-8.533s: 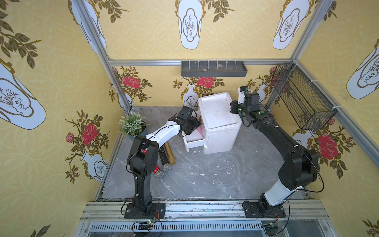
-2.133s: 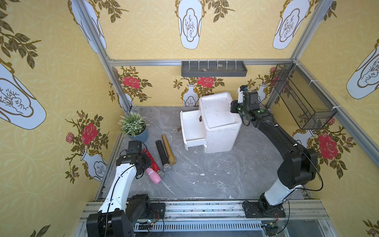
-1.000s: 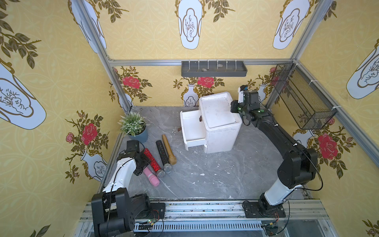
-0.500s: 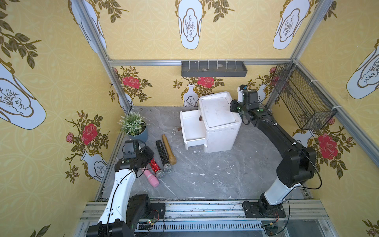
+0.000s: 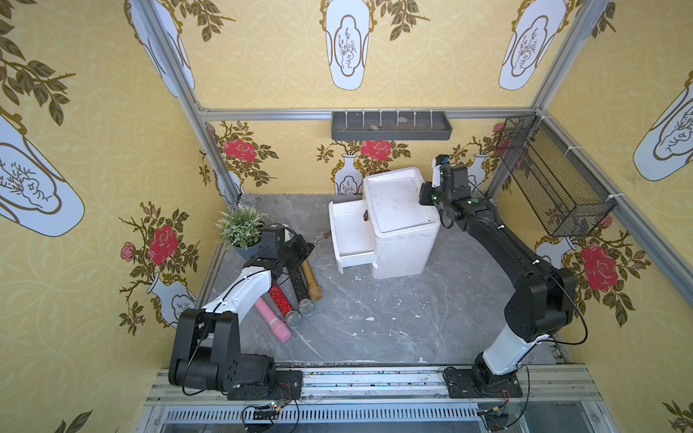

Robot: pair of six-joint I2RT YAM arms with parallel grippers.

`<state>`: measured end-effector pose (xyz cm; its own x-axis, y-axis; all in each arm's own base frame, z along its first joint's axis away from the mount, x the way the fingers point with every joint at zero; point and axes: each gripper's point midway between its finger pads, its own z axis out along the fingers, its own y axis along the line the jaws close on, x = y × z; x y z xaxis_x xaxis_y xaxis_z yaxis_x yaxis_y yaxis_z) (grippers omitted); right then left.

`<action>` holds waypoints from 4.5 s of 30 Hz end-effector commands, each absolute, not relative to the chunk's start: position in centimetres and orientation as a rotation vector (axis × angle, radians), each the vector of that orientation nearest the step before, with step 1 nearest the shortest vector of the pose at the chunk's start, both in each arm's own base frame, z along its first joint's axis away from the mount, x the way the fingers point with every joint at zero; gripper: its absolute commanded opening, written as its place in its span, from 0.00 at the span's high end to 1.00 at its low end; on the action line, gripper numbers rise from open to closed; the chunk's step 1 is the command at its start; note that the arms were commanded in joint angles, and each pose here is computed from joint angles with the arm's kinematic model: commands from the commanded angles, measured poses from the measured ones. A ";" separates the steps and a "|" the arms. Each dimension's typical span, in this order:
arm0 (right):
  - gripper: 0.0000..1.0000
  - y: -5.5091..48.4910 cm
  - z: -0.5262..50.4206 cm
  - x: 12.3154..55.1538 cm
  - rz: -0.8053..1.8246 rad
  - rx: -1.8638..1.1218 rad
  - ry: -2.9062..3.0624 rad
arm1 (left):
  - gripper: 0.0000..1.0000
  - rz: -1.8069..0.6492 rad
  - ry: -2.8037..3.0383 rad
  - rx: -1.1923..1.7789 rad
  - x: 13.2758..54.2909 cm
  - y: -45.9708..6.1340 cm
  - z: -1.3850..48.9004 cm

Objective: Take the microphone out of the drawer
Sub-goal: Close the drawer in the storage box, then open the drawer in the storage box.

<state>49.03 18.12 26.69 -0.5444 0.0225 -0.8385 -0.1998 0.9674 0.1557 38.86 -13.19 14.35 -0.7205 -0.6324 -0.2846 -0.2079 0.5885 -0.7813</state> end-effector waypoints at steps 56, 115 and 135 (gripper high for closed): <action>1.00 13.4 21.7 44.9 0.112 -0.230 2.401 | 1.00 -1.595 2.216 -0.368 42.5 -36.0 14.6; 1.00 14.6 21.2 44.7 0.198 -0.241 2.419 | 0.48 -1.668 1.946 -0.883 46.6 -32.9 5.6; 1.00 14.6 20.9 44.7 0.190 -0.242 2.424 | 0.63 -1.768 1.877 -0.891 46.7 -34.6 6.5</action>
<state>48.99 14.62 27.55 -0.5313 -0.0465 -0.8459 -0.1960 0.9782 0.0693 46.89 -34.08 5.85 -0.6918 -0.7093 0.1355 -0.2057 0.0137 -0.9785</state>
